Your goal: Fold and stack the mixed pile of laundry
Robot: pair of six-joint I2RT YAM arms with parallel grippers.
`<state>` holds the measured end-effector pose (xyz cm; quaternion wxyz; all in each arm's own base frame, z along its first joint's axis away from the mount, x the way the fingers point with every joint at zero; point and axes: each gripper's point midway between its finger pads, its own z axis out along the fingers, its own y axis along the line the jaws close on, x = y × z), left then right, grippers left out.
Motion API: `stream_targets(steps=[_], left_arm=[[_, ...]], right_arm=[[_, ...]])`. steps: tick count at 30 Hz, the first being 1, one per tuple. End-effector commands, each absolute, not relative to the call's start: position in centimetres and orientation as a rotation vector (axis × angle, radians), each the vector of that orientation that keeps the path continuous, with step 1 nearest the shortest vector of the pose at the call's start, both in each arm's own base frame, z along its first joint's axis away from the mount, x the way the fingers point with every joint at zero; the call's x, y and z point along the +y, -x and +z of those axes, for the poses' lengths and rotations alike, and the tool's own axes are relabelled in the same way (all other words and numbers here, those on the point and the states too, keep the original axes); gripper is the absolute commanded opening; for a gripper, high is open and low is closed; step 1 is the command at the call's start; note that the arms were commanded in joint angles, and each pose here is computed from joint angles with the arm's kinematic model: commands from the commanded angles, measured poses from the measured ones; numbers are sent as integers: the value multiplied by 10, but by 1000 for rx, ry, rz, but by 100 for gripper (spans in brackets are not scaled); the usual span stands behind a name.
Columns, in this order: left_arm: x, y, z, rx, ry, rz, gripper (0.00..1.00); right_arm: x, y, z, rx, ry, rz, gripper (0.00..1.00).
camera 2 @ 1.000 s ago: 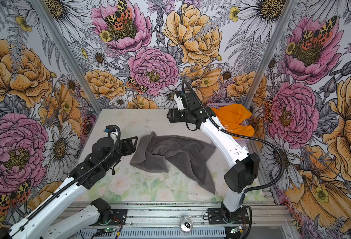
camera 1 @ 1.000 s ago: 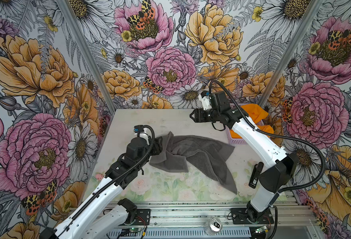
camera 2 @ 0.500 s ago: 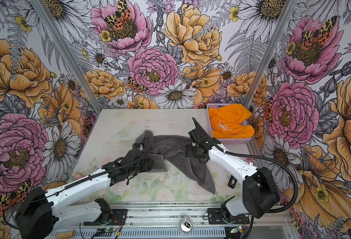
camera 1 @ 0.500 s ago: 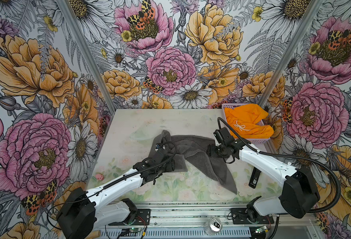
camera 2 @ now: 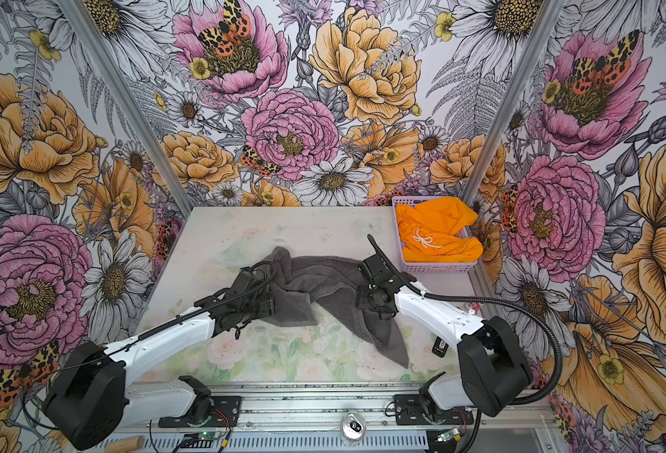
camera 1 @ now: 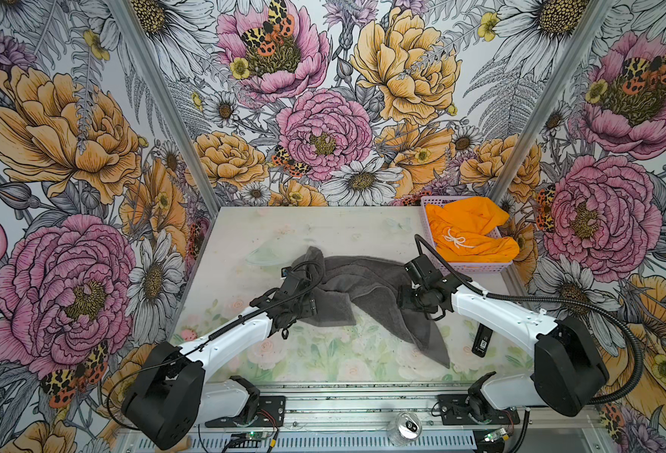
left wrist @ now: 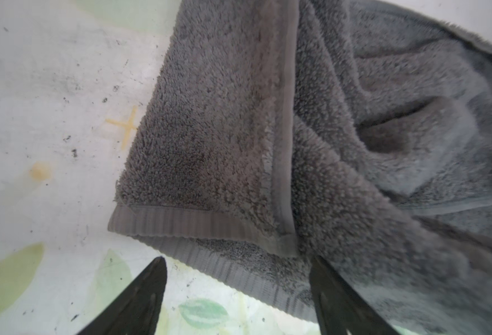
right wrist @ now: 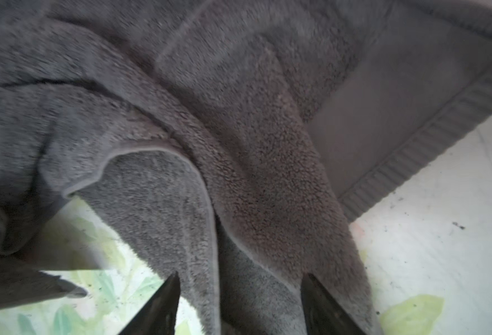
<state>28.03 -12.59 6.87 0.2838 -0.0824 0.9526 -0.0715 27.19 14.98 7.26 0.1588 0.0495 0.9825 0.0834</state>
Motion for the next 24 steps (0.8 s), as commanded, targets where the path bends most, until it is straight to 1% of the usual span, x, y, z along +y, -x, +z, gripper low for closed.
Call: stream_targets(steps=[1, 4, 7, 9, 10, 12, 14, 15, 17, 18, 20, 24], left_arm=[[-131, -302, 75, 2499, 173, -212, 81], [-127, -316, 73, 2499, 185, -188, 80], [-124, -326, 73, 2498, 179, -173, 72], [-123, -331, 71, 2499, 177, -171, 63], [-121, -333, 69, 2503, 180, -166, 56], [-116, -334, 65, 2520, 193, -152, 36], [-107, -330, 63, 2531, 229, -134, 19], [-102, -325, 63, 2535, 246, -127, 11], [-89, -315, 62, 2545, 288, -99, 2], [-83, -308, 62, 2553, 311, -88, 0], [-74, -295, 63, 2562, 355, -83, 0], [-75, -270, 72, 2547, 452, -204, 0]], right_arm=[[147, -277, 52, 2814, -165, 172, 67], [155, -288, 47, 2820, -129, 172, 67], [162, -301, 42, 2829, -95, 160, 67], [167, -308, 35, 2843, -69, 146, 66], [169, -312, 33, 2847, -58, 140, 66], [174, -323, 25, 2858, -29, 121, 65], [181, -337, 21, 2858, 0, 109, 65], [185, -346, 18, 2858, 20, 105, 65], [192, -365, 12, 2861, 35, 100, 63], [195, -374, 8, 2866, 41, 95, 63], [202, -399, 6, 2855, 39, 101, 62], [221, -457, 13, 2807, 49, 136, 62]])
